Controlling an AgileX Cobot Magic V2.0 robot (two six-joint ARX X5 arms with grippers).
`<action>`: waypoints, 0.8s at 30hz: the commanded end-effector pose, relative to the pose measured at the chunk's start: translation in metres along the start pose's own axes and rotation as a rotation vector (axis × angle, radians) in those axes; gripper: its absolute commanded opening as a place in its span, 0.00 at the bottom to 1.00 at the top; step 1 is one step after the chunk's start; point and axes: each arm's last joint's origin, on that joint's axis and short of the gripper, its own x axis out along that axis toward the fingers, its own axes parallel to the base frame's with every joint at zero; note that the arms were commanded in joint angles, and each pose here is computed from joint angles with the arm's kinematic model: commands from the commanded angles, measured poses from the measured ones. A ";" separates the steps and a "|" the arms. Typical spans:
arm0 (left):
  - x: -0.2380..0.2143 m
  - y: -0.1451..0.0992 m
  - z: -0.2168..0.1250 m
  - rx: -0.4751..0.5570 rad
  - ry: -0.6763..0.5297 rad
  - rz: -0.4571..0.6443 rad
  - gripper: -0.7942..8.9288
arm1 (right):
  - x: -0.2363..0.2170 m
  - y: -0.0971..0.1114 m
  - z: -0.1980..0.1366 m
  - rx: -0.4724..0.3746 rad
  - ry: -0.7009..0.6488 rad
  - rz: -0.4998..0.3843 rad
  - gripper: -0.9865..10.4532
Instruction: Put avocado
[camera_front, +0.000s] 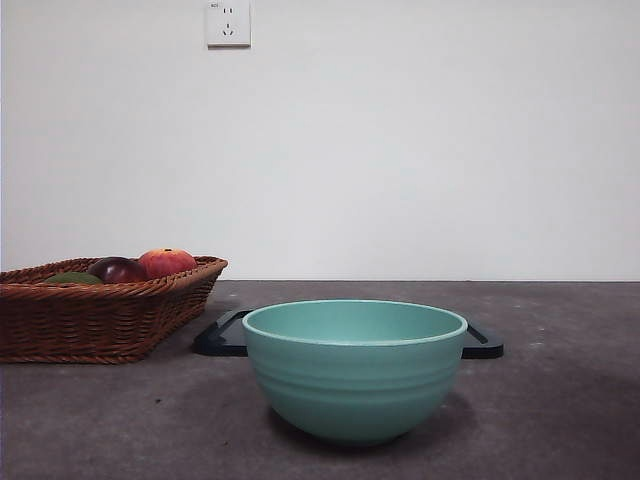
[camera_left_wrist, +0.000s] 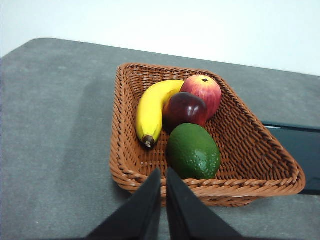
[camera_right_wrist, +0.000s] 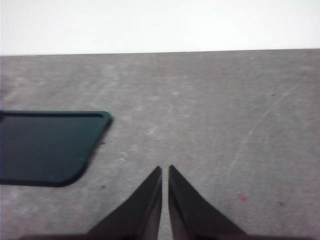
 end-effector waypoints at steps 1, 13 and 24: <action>0.001 0.001 -0.003 -0.028 0.014 0.004 0.10 | -0.001 0.000 0.002 0.093 -0.016 0.006 0.10; -0.016 -0.007 0.040 -0.224 -0.120 -0.032 0.10 | -0.025 0.011 0.066 0.248 -0.182 0.039 0.10; -0.042 -0.021 0.119 -0.177 -0.174 -0.040 0.10 | -0.040 0.024 0.141 0.198 -0.120 0.106 0.10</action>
